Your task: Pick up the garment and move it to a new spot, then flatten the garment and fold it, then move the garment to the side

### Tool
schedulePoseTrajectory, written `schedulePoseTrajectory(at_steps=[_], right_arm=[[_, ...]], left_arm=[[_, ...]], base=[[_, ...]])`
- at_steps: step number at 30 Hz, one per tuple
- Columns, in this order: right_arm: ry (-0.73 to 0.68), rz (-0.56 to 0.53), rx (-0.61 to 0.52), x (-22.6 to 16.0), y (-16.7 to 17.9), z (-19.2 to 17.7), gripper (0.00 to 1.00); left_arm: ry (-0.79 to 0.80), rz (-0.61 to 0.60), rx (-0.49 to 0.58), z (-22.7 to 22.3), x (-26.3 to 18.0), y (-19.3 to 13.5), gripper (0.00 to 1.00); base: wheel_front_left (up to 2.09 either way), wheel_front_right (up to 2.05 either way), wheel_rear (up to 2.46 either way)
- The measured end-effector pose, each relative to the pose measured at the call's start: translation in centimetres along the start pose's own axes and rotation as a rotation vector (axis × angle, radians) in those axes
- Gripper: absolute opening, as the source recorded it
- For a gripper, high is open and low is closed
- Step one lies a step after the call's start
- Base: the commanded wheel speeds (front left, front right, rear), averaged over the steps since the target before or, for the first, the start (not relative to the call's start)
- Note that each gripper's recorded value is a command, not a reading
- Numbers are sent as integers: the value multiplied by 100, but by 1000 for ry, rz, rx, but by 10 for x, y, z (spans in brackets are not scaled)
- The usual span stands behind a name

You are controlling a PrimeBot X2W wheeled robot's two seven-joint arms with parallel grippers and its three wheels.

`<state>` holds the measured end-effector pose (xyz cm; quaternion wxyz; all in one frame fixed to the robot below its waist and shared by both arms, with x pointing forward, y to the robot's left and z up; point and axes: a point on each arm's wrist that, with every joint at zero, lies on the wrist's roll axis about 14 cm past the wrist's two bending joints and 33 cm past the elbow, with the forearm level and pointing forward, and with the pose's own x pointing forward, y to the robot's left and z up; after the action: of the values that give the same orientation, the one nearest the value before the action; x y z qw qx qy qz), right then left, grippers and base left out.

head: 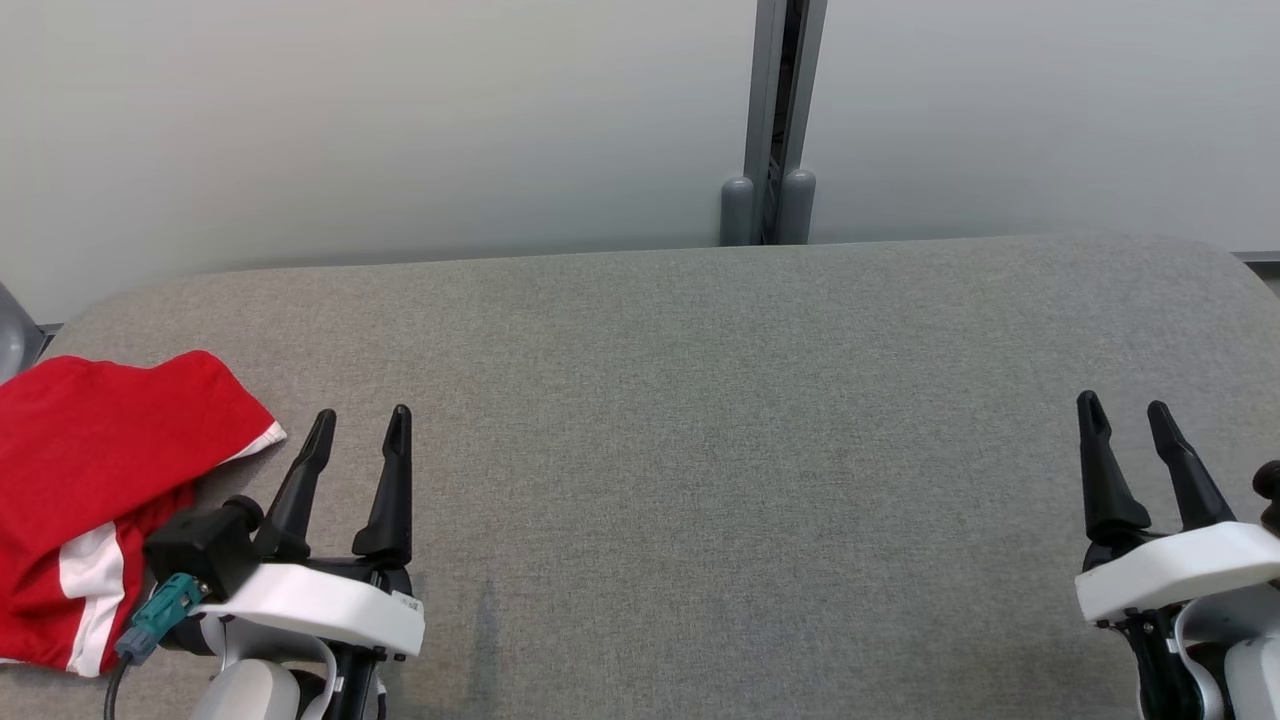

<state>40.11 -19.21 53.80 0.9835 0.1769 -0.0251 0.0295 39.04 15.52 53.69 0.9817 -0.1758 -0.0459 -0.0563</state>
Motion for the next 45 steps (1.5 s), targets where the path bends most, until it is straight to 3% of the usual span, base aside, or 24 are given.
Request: schedulePoseTrajectory(at_steps=[16, 45], right_arm=[[17, 43, -134, -2, 14, -19, 100], [5, 73, -227, -8, 25, -26, 100]], left_arm=[[40, 42, 141, -7, -6, 15, 100], [128, 53, 246, -18, -6, 24, 100]], base=[[0, 0, 0], [0, 0, 0]])
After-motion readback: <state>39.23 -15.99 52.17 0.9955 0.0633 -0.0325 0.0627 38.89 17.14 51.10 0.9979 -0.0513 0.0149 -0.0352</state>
